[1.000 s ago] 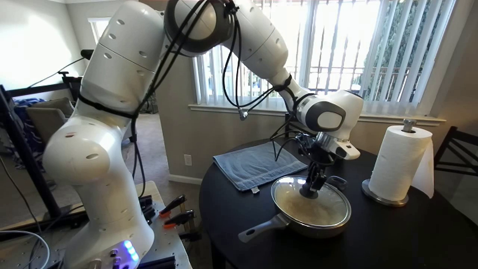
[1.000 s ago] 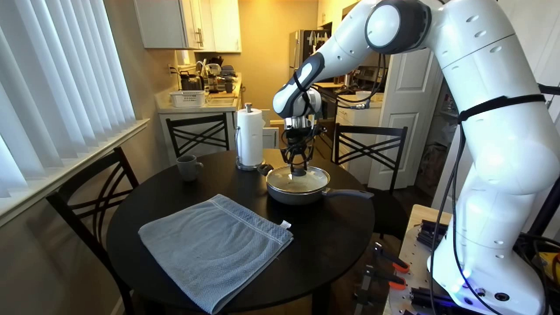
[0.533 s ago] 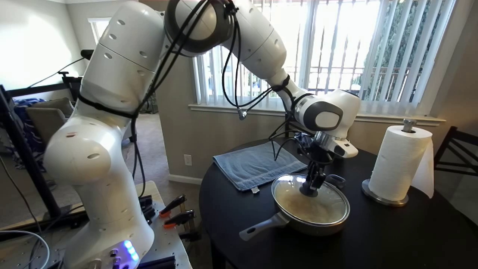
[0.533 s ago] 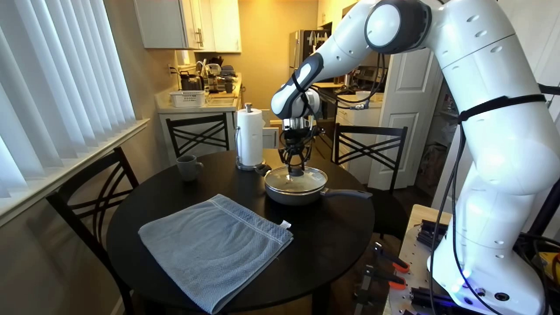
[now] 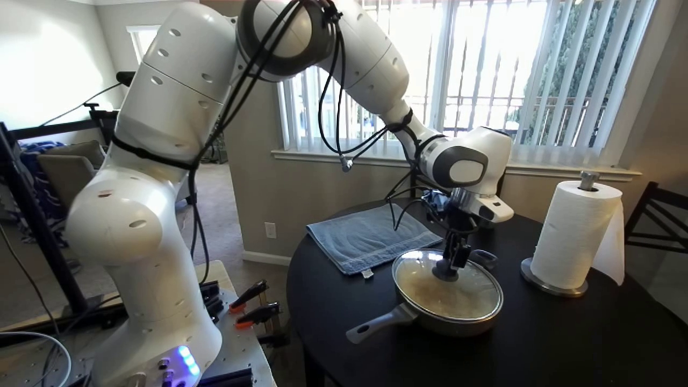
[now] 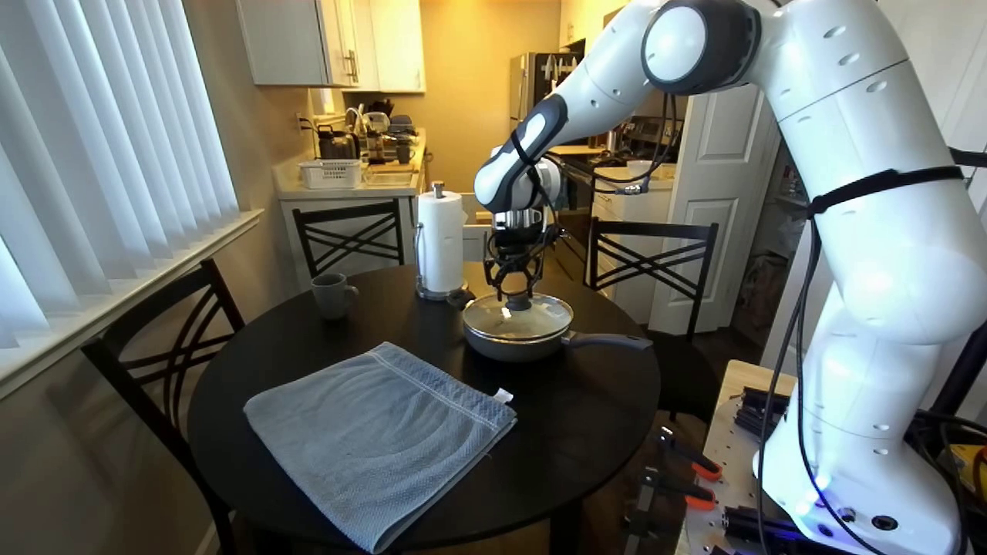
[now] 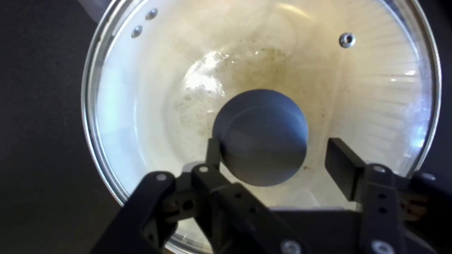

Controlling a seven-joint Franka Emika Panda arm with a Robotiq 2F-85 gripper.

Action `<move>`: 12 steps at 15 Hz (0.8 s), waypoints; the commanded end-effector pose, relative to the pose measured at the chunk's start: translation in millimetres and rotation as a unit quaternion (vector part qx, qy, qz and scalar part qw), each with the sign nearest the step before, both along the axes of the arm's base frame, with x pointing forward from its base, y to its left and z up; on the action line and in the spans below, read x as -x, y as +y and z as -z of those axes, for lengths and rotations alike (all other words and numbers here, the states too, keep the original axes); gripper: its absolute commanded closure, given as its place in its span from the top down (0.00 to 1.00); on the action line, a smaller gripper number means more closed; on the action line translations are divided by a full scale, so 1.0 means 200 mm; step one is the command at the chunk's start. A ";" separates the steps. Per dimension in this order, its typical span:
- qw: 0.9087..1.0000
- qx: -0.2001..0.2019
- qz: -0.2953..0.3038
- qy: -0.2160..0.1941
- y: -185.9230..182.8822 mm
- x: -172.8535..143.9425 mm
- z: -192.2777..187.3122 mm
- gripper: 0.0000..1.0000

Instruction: Put the glass lid on the pan.

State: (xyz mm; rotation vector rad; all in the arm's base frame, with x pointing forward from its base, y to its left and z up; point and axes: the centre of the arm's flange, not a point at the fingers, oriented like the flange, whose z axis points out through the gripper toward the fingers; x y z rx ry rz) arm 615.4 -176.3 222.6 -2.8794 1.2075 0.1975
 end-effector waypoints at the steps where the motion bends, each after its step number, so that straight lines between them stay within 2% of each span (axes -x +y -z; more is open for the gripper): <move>1: 0.999 0.044 0.010 -0.019 0.07 0.07 -0.08 1.00; 9: 0.992 0.111 -0.023 -0.049 0.25 0.05 -0.31 1.00; 10: 0.994 0.094 -0.023 -0.042 0.19 -0.03 -0.25 1.00; 12: 0.994 0.099 -0.028 -0.046 0.23 -0.03 -0.29 1.00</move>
